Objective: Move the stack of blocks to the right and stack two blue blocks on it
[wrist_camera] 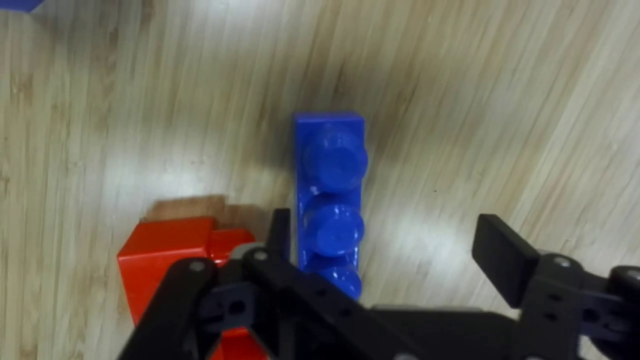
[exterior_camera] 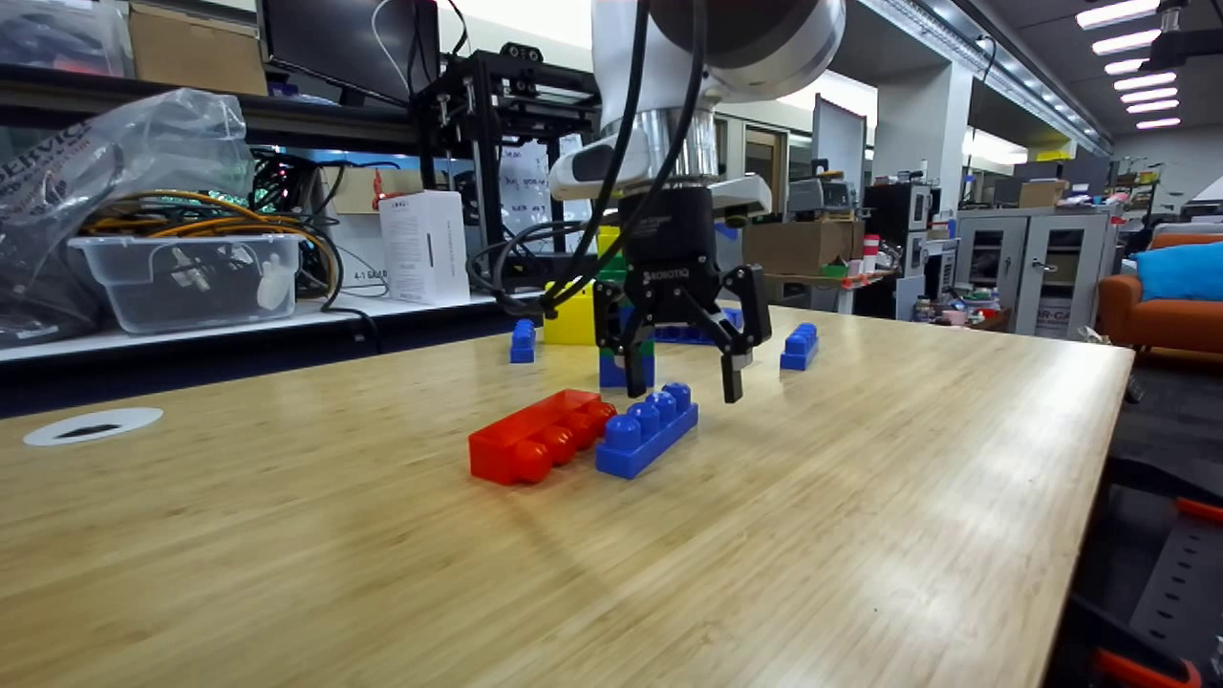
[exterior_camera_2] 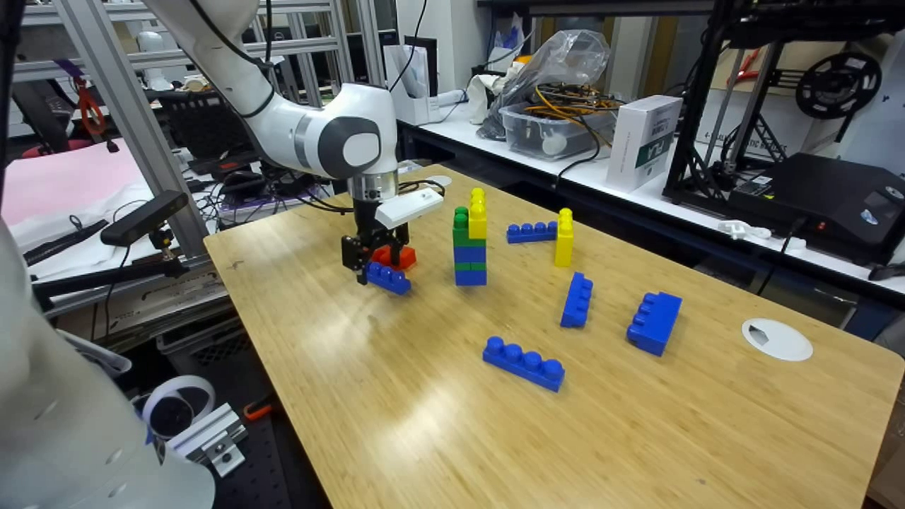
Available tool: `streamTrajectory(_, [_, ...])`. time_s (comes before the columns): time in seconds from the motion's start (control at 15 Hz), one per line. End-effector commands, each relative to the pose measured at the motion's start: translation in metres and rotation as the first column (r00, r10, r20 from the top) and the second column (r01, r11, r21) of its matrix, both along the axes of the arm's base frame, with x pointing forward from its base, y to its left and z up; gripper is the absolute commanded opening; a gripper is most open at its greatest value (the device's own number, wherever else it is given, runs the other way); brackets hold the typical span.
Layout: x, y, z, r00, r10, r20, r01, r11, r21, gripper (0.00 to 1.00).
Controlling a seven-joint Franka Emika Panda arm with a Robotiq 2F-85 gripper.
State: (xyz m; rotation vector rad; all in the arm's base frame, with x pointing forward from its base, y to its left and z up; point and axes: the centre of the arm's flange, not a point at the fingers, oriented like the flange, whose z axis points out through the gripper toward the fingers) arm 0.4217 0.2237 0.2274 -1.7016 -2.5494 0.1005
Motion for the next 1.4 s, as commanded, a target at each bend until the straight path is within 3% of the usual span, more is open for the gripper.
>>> streamTrajectory(0.0, [0.007, 0.000, -0.006, 0.999, 0.030, 0.017, -0.030, 0.999, 0.011, 0.64])
streamTrajectory(0.53, [0.008, 0.000, 0.000, 0.998, 0.042, 0.044, -0.043, 0.999, 0.012, 0.07])
streamTrajectory(0.93, [0.005, -0.011, 0.014, 0.998, 0.014, 0.069, -0.015, 1.000, 0.016, 0.07])
streamTrajectory(1.33, [-0.002, -0.053, 0.070, 0.992, 0.070, 0.107, -0.074, 0.996, 0.042, 0.07])
